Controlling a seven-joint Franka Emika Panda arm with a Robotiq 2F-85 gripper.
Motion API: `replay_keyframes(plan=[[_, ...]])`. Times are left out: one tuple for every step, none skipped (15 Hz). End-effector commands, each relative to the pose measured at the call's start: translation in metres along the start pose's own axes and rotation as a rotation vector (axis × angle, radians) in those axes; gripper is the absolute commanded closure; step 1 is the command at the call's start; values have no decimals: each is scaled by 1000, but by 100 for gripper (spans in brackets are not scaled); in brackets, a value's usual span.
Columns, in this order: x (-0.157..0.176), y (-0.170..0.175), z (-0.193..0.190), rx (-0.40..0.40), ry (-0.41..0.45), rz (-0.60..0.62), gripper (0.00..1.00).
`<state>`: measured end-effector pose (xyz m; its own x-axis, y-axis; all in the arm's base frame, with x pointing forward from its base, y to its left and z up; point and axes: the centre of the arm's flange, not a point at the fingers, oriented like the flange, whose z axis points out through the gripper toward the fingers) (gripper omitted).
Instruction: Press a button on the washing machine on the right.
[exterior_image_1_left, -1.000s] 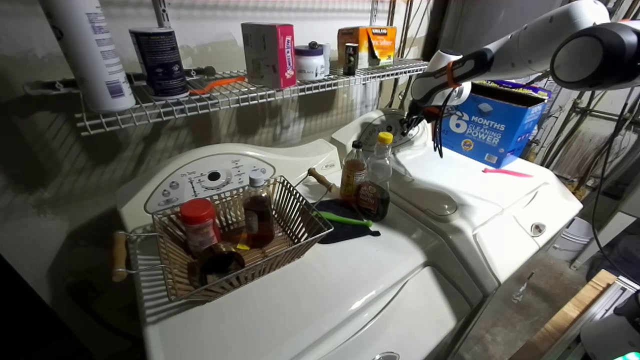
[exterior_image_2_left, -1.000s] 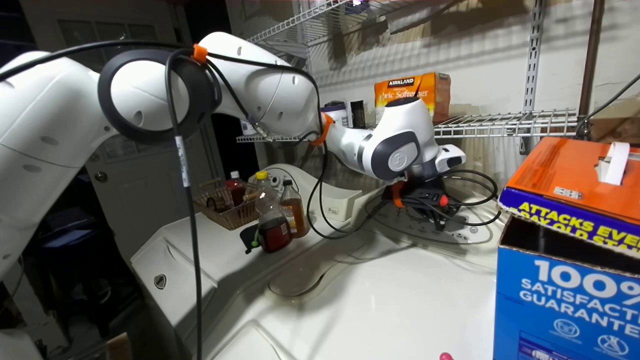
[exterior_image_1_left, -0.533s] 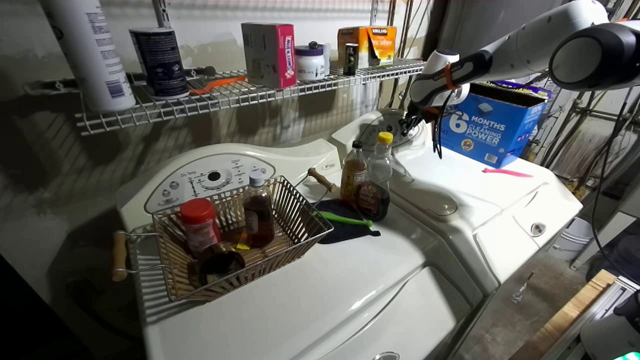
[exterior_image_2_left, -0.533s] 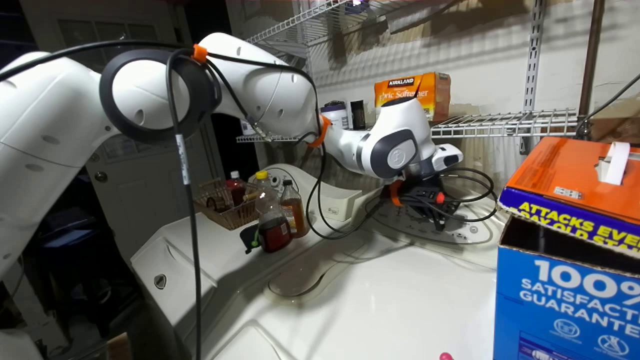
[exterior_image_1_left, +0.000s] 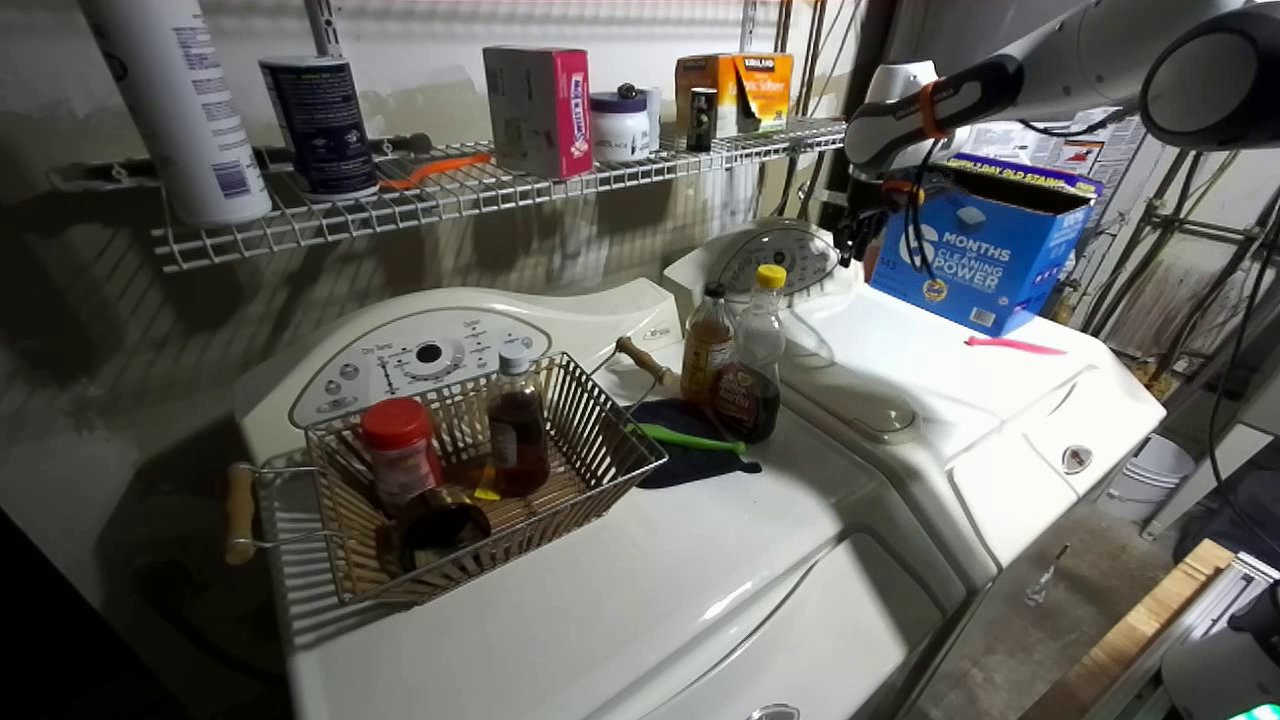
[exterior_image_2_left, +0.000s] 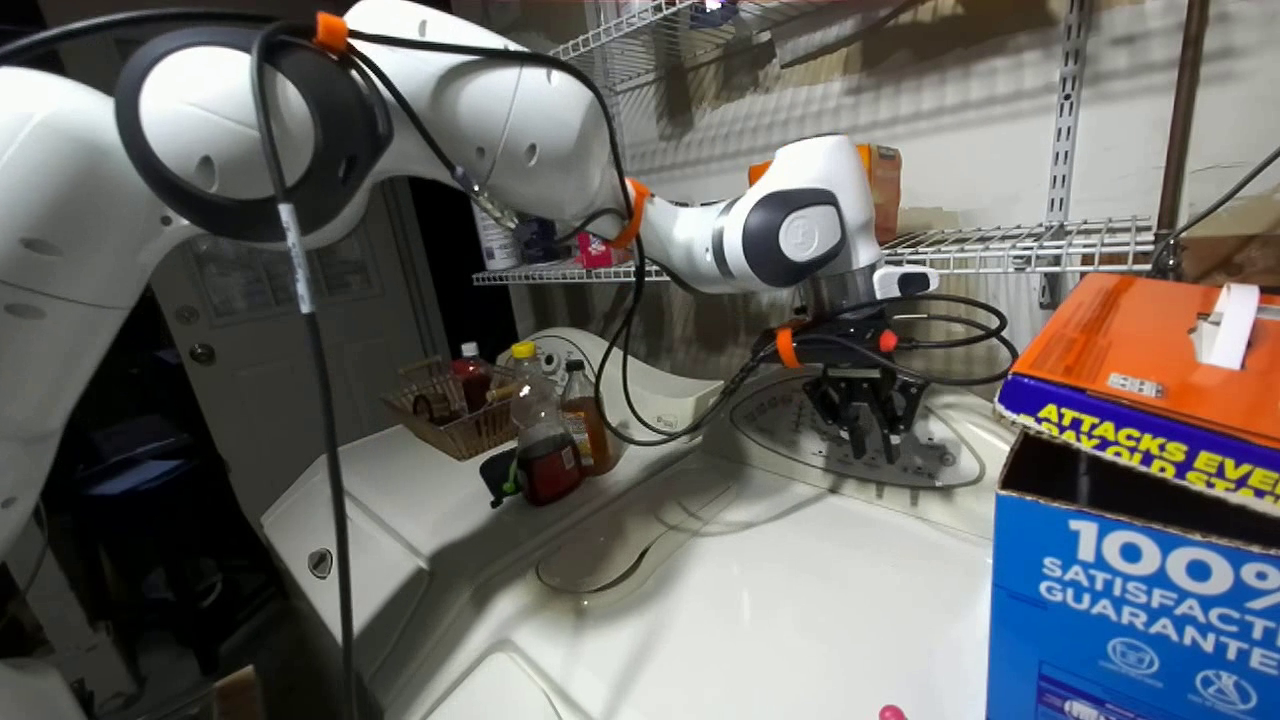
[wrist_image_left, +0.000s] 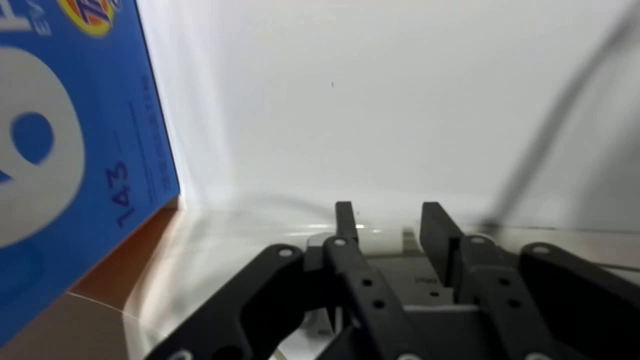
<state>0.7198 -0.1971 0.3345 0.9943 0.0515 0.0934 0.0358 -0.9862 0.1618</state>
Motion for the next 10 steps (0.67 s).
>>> replay_keyframes(plan=[[-35,1,-47,53,-162,-44,30],[-43,-2,-56,68,-187,-44,22],[-50,-5,-67,78,-223,-39,16],[-55,-8,-78,104,-241,-36,8],[-62,-11,-88,133,-263,-41,2],[-66,-15,-97,157,-267,-12,0],[-69,-17,-105,176,-273,6,0],[-73,-16,-110,203,-279,6,0],[-76,-16,-114,220,-272,12,0],[-57,-12,-105,168,-267,-9,0]])
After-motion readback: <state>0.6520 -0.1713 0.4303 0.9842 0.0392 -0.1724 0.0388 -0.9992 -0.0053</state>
